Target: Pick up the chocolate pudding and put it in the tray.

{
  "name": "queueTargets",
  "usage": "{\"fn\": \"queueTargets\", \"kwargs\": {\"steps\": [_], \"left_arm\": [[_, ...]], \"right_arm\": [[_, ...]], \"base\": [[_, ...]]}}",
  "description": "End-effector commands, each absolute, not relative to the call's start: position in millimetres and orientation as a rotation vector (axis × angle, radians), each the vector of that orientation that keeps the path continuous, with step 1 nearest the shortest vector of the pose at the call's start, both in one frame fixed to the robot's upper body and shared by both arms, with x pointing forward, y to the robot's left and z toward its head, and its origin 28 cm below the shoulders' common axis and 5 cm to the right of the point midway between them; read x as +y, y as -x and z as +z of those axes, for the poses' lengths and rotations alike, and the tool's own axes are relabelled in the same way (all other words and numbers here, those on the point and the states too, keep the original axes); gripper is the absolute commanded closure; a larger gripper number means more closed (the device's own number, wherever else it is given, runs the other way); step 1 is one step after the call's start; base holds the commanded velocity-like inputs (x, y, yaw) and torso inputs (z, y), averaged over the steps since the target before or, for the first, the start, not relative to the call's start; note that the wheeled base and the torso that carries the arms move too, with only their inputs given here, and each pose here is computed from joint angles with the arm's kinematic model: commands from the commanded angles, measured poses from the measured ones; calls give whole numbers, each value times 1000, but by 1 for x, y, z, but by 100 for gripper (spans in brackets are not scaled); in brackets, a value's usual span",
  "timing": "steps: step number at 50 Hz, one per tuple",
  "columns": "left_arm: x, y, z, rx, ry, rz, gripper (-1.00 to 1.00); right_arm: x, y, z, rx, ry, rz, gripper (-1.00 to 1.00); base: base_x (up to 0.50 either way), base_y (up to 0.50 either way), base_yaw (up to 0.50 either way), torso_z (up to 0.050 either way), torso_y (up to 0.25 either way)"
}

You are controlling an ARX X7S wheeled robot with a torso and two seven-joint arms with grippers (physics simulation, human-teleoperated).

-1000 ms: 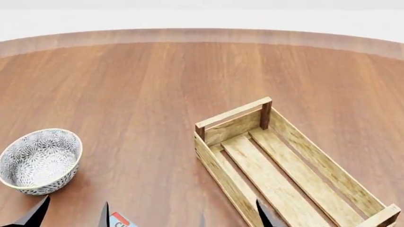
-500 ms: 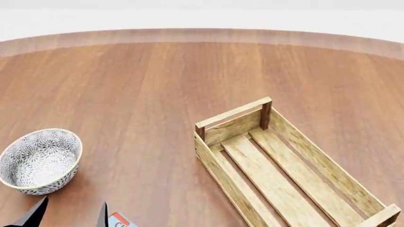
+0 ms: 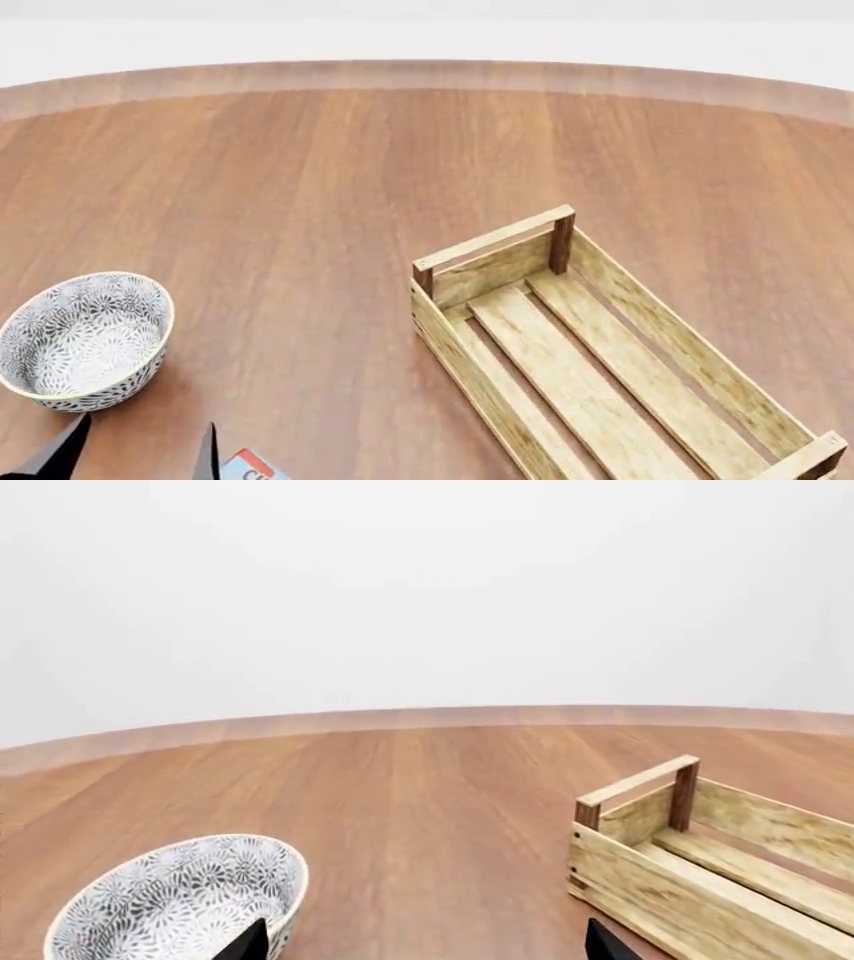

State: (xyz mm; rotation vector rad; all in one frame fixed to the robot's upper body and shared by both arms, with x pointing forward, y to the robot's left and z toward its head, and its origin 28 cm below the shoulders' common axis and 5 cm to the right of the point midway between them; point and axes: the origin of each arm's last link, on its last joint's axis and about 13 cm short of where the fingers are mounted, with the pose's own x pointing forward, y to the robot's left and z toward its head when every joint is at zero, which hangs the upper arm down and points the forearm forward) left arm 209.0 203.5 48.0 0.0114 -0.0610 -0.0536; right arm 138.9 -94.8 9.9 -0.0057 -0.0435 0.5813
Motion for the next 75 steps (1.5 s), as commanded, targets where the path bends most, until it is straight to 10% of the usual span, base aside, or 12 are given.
{"fn": "queueTargets", "kwargs": {"steps": [1,75], "left_arm": [[205,-210,51,-60,-12,-51,-100],[199,-212,52,-70,2,-66,-100]], "right_arm": [[-90,-133,-5,-1,-6,614,-100],[-68,-210,-30,117,112,704,-100]], "base": [[0,0,0,0,0],[0,0,0,0,0]]}}
